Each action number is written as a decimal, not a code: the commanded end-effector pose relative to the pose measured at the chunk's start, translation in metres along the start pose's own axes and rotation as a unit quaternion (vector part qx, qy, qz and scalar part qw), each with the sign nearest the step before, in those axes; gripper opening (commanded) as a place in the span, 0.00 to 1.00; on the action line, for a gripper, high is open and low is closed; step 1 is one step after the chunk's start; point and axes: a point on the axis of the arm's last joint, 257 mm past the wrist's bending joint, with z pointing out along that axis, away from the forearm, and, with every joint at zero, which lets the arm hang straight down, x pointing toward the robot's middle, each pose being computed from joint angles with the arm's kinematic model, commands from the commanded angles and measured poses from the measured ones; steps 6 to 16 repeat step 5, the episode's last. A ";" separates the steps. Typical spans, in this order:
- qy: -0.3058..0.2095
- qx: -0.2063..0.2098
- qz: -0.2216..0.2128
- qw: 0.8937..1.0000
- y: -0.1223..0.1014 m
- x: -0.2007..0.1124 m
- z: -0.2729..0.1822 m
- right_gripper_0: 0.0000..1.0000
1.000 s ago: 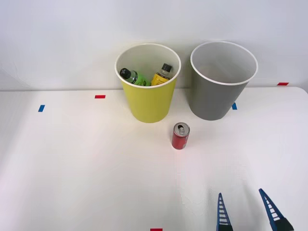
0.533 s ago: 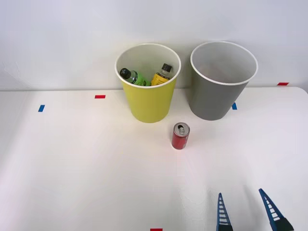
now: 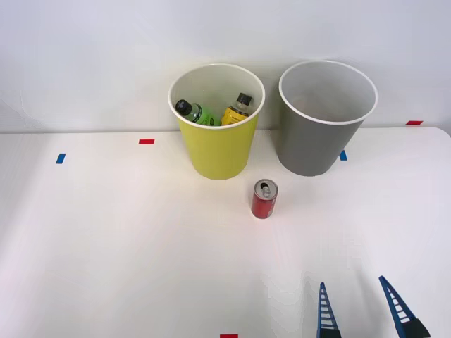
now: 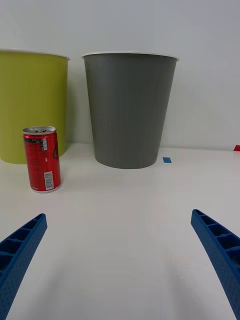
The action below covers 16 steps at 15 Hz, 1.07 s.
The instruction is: Put cans in the gray bin, plastic bottles in the light green bin
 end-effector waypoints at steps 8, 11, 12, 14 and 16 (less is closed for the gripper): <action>0.000 0.000 0.000 1.000 0.000 0.000 0.000 1.00; 0.000 0.000 0.000 1.000 0.000 0.000 0.000 1.00; 0.000 0.000 0.000 1.000 0.000 0.000 0.000 1.00; 0.000 0.000 0.000 1.000 0.000 0.000 0.000 1.00; 0.000 0.000 0.000 1.000 0.000 0.000 0.000 1.00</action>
